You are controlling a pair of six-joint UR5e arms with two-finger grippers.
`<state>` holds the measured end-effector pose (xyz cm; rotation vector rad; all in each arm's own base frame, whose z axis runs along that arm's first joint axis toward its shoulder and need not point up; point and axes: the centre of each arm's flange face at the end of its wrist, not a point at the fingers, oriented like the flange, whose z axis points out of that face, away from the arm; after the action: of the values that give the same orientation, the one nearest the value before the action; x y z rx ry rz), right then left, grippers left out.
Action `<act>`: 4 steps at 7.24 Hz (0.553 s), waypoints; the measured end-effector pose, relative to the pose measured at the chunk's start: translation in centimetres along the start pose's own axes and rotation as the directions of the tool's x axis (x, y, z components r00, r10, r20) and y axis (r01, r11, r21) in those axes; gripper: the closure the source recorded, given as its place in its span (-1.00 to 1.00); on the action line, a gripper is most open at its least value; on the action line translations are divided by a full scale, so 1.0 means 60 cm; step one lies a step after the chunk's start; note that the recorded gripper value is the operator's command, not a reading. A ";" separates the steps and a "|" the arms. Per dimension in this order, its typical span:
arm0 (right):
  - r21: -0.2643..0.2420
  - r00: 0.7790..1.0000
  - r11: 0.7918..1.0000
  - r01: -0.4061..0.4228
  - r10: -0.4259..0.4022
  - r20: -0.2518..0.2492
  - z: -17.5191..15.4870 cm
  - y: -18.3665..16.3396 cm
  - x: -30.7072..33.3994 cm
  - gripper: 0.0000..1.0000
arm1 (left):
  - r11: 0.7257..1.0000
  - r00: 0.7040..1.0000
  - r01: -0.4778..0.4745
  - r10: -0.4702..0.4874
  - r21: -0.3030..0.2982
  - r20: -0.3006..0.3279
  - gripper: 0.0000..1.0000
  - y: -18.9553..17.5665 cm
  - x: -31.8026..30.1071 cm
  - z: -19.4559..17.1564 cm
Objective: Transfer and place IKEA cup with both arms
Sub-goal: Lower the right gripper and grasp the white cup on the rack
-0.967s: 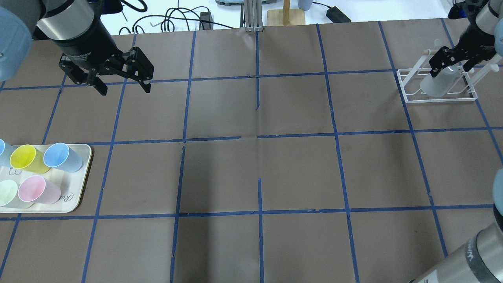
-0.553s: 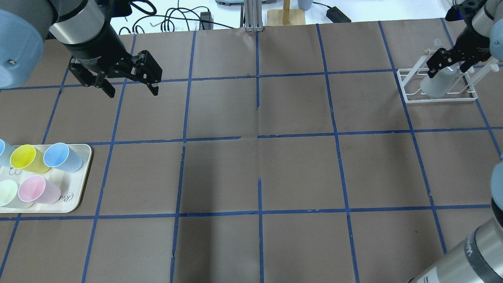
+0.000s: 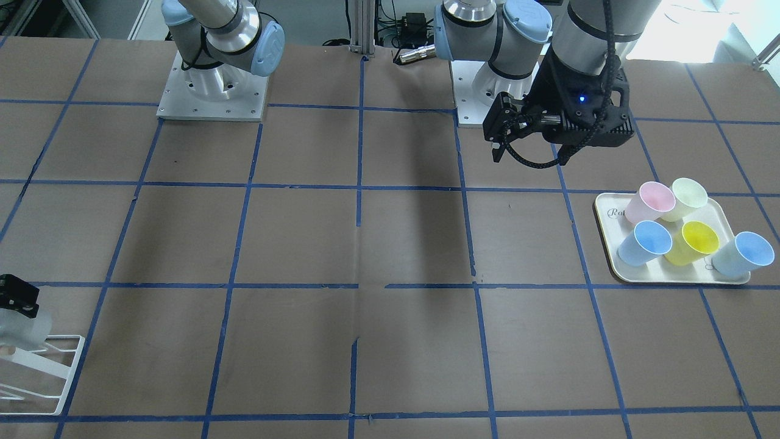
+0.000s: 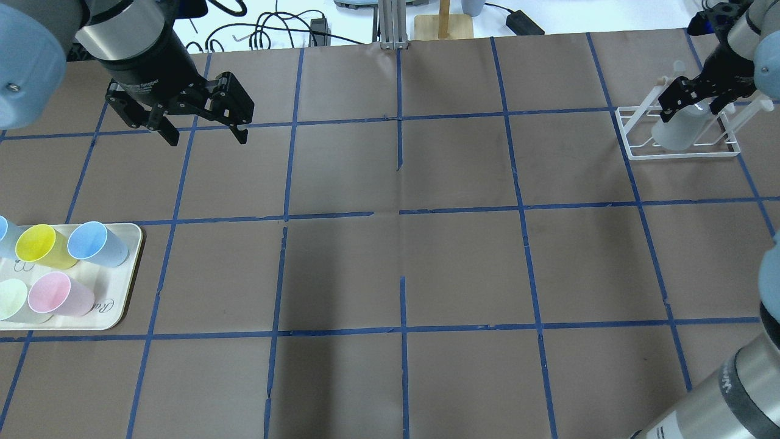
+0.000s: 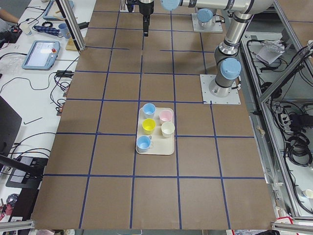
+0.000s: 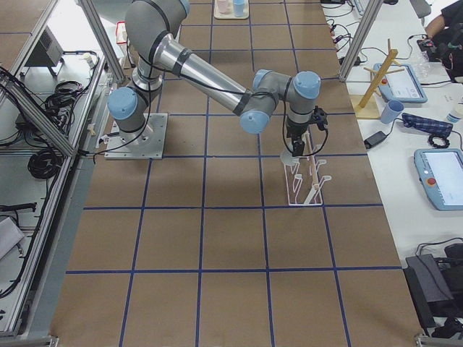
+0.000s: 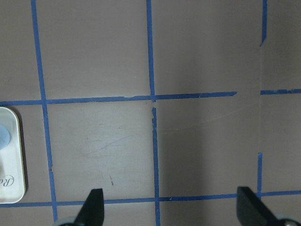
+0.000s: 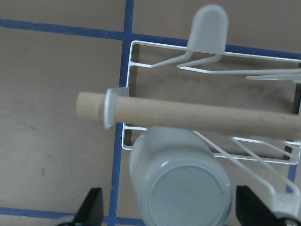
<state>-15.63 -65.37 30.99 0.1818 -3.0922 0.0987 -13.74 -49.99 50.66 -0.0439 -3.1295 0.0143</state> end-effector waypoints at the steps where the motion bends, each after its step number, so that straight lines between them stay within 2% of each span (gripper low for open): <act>1: 0.008 1.000 1.000 0.000 0.000 -0.004 0.004 -0.003 0.002 -0.99 | 1.000 1.000 -0.001 0.001 -0.006 0.002 -1.00 0.003 0.001 -0.001; 4: 0.014 1.000 1.000 -0.006 0.006 -0.006 0.011 -0.007 0.004 -0.57 | 1.000 1.000 -0.002 0.002 -0.009 0.002 -1.00 0.005 0.001 -0.002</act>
<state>-15.83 -65.88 30.38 0.1728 -3.0867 0.1205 -13.81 -49.69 50.77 -0.0470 -3.1315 -0.0001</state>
